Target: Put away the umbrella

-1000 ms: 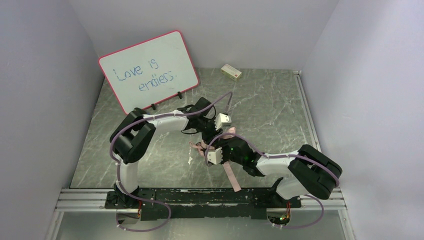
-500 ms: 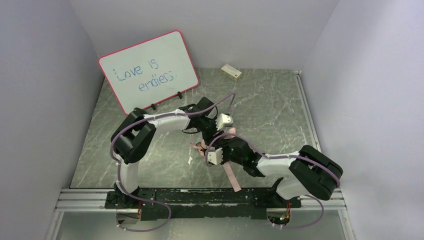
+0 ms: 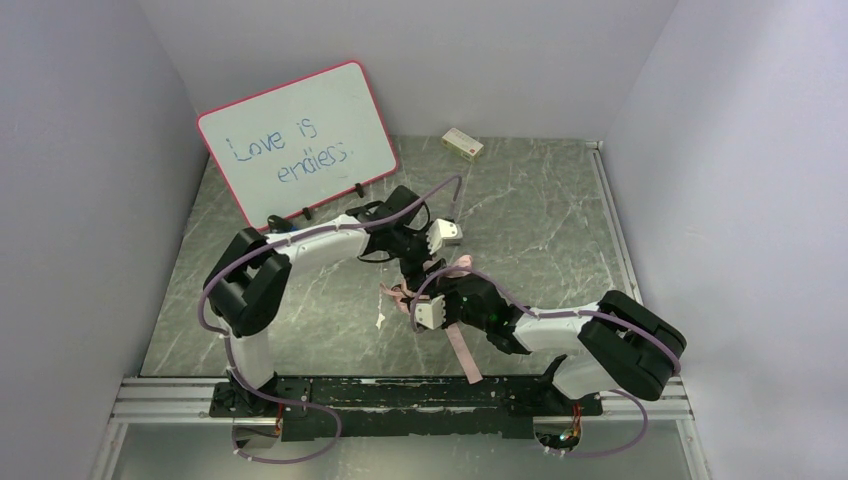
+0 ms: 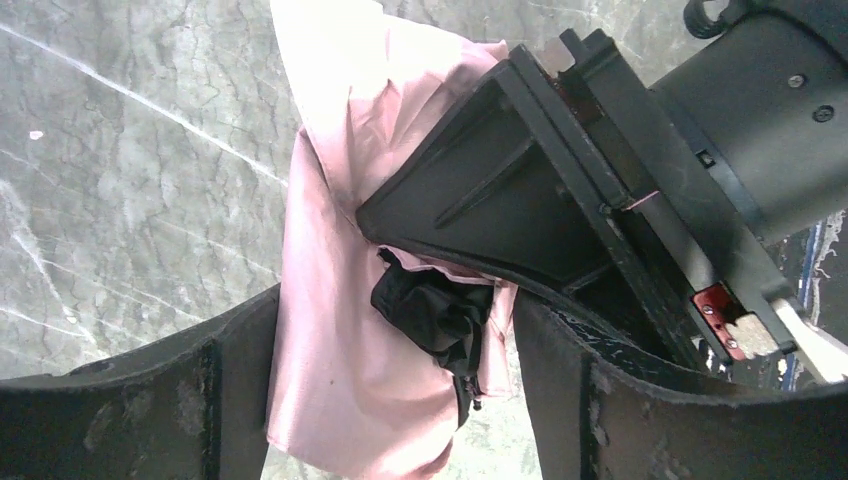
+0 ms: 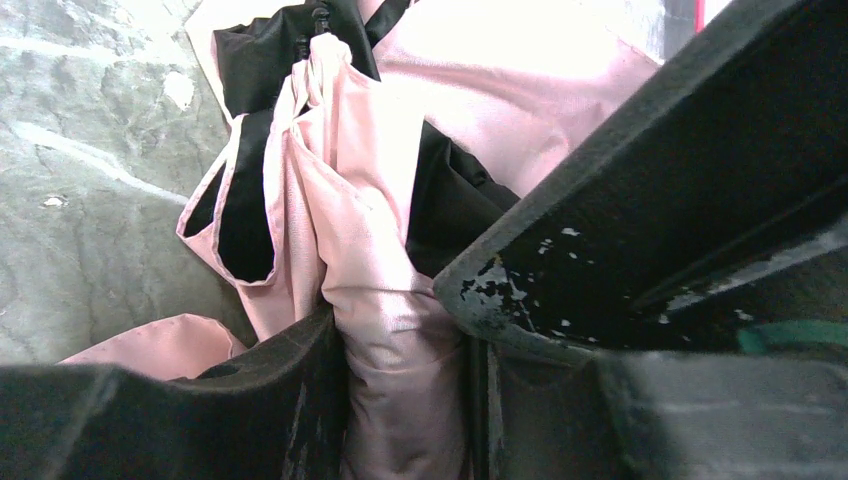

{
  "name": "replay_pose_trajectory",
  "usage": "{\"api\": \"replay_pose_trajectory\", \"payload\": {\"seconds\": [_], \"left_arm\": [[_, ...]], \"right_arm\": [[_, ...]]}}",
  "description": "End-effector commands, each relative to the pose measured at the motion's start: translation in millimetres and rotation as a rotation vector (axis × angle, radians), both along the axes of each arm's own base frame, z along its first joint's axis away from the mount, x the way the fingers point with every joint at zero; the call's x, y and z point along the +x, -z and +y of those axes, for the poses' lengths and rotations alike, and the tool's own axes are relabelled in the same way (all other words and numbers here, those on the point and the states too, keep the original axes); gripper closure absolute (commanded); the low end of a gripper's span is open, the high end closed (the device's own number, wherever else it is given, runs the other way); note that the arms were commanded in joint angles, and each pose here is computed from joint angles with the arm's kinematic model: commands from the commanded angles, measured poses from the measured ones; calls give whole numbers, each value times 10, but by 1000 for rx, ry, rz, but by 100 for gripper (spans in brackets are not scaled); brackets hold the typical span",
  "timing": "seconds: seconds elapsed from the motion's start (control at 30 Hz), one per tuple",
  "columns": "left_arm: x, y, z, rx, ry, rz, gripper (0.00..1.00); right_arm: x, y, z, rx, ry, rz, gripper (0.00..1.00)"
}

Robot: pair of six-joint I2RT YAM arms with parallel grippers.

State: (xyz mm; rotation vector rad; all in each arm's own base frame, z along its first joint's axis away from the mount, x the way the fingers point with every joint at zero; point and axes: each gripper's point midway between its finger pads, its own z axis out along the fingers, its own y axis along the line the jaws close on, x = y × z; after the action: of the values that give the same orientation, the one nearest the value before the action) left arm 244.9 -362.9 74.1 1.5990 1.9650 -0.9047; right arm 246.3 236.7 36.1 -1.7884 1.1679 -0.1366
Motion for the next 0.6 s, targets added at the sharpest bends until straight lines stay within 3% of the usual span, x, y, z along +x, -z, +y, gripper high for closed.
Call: {"api": "replay_pose_trajectory", "payload": {"seconds": [0.0, 0.27, 0.57], "left_arm": [[-357, -419, -239, -156, 113, 101, 17], [-510, -165, -167, -121, 141, 190, 15], [-490, 449, -182, 25, 112, 226, 11]], "right_arm": [[-215, 269, -39, -55, -44, 93, 96], [-217, 280, -30, -59, -48, 95, 96], [-229, 294, -32, -62, -50, 96, 96]]}}
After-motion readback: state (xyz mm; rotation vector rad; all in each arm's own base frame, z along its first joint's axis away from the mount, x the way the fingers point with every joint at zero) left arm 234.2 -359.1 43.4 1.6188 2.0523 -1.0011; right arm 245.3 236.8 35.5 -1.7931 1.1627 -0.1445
